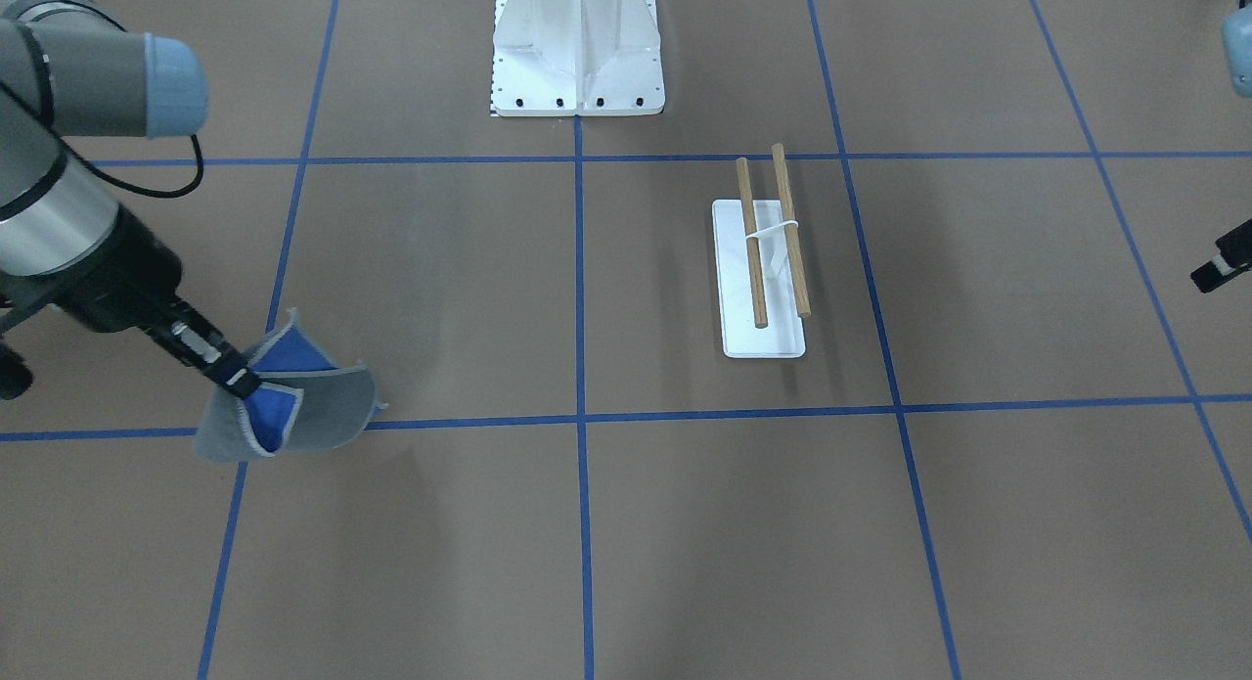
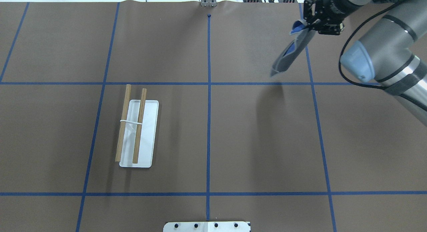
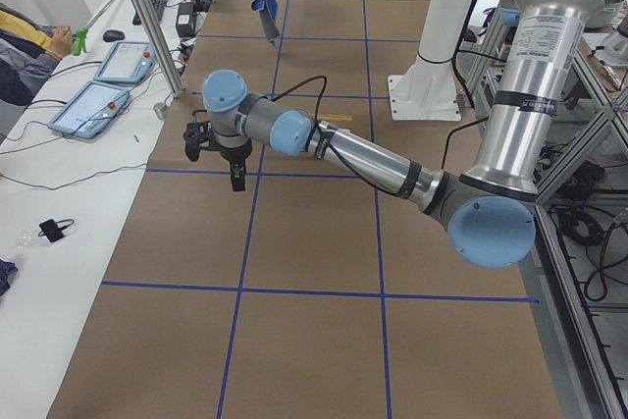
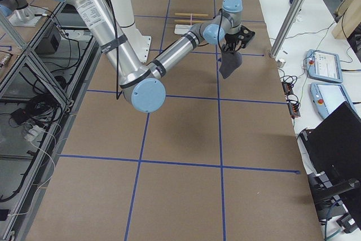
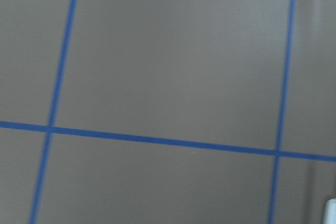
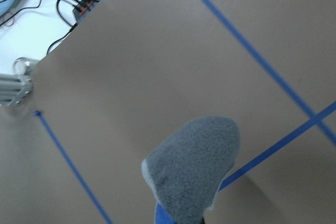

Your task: Hang towel on rack

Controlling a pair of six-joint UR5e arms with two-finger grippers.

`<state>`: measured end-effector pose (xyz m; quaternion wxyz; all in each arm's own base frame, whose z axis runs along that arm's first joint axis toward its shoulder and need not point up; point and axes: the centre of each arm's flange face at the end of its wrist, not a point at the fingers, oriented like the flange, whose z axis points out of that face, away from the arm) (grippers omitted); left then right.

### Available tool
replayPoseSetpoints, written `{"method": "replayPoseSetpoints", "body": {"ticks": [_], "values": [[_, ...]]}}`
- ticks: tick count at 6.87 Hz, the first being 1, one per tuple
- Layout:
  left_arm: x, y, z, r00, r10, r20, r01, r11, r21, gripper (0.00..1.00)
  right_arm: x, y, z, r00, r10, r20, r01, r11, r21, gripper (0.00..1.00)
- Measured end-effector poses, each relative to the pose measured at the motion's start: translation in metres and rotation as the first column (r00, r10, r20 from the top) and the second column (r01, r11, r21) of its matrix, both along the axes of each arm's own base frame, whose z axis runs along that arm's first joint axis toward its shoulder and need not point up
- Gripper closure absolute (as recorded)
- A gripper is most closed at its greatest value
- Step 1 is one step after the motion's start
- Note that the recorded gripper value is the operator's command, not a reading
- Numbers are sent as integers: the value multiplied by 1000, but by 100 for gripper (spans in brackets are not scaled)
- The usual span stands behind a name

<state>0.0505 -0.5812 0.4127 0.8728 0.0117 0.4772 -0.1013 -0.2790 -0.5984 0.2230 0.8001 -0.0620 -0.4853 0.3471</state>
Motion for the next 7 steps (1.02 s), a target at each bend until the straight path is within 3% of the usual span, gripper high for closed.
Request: {"method": "replayPoseSetpoints", "body": {"ticks": [3, 4, 5, 7], "values": [[119, -10, -116, 985, -25, -171, 4, 993, -117, 2, -71, 28, -108, 992, 69, 106, -66, 997, -31, 100], [153, -5, -141, 978, -26, -207, 5, 995, -101, 2, -88, 38, -136, 987, 89, 134, -84, 996, -39, 100], [190, 6, -161, 972, -28, -233, 26, 1000, -12, 2, -105, 46, -163, 980, 115, 161, -107, 992, -60, 100], [250, 36, -186, 949, -22, -314, 91, 974, 206, 2, -120, 55, -197, 968, 147, 201, -129, 987, -98, 100]]}}
